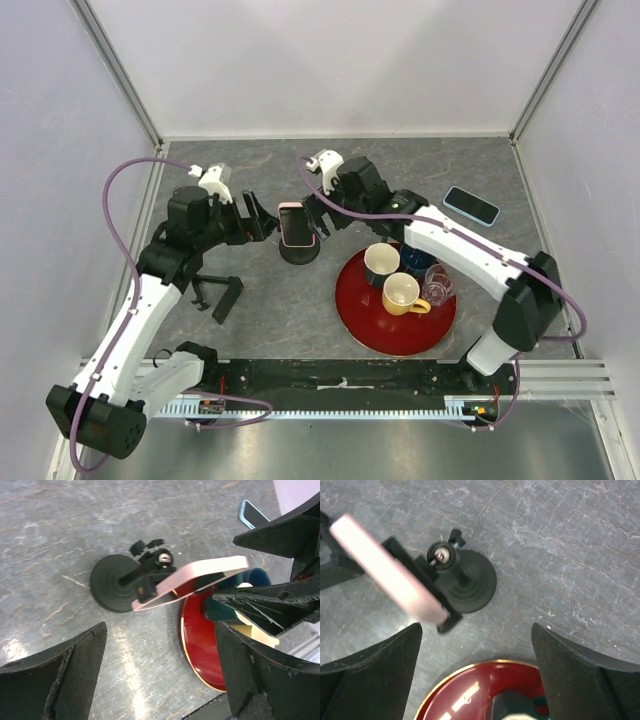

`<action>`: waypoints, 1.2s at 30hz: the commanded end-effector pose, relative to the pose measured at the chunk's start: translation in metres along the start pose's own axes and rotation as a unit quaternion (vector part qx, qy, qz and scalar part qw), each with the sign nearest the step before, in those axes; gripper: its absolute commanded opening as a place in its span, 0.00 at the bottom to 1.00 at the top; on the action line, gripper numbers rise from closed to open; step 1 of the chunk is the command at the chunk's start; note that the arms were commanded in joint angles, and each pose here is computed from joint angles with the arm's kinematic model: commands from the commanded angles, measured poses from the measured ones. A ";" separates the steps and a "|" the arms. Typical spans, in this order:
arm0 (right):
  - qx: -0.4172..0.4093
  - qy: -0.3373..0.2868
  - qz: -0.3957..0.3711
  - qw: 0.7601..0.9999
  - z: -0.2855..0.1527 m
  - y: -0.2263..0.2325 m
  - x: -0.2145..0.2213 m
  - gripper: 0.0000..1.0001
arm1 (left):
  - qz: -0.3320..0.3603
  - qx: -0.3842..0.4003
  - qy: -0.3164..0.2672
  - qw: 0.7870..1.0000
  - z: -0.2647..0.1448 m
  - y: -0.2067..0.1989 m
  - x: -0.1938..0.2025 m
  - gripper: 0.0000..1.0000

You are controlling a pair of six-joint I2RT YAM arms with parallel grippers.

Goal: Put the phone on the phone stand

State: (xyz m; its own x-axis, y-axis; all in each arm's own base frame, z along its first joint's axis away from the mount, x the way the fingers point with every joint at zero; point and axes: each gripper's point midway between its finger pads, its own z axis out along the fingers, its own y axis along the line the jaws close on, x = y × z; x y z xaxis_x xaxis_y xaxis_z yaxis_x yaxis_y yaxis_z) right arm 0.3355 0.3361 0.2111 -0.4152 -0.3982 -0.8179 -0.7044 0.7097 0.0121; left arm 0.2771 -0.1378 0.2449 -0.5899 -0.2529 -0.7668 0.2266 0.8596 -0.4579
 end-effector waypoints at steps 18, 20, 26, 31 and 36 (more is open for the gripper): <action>0.052 -0.101 0.181 0.977 -0.129 -0.012 0.076 0.98 | 0.072 -0.149 -0.040 0.985 0.037 -0.052 -0.008 0.98; 0.054 -0.100 0.181 0.977 -0.133 -0.012 0.081 0.98 | 0.074 -0.141 -0.039 0.986 0.043 -0.059 -0.008 0.98; 0.047 -0.096 0.182 0.978 -0.137 -0.010 0.091 0.98 | 0.086 -0.152 -0.042 0.984 0.046 -0.067 -0.003 0.98; 0.043 -0.097 0.191 0.976 -0.139 -0.008 0.089 0.98 | 0.093 -0.156 -0.044 0.982 0.056 -0.075 -0.007 0.98; 0.026 -0.094 0.205 0.974 -0.137 -0.001 0.089 0.98 | 0.098 -0.181 -0.041 0.978 0.064 -0.075 -0.009 0.99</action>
State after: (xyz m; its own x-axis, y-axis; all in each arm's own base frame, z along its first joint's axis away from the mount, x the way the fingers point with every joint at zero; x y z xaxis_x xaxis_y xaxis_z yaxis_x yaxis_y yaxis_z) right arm 0.2236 0.2147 0.2132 -0.5238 -0.0021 -0.8518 -0.4683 0.8360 0.2859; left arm 0.3022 -0.2248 0.2362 -0.5455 -0.0205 -0.8378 0.1022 0.9906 -0.0907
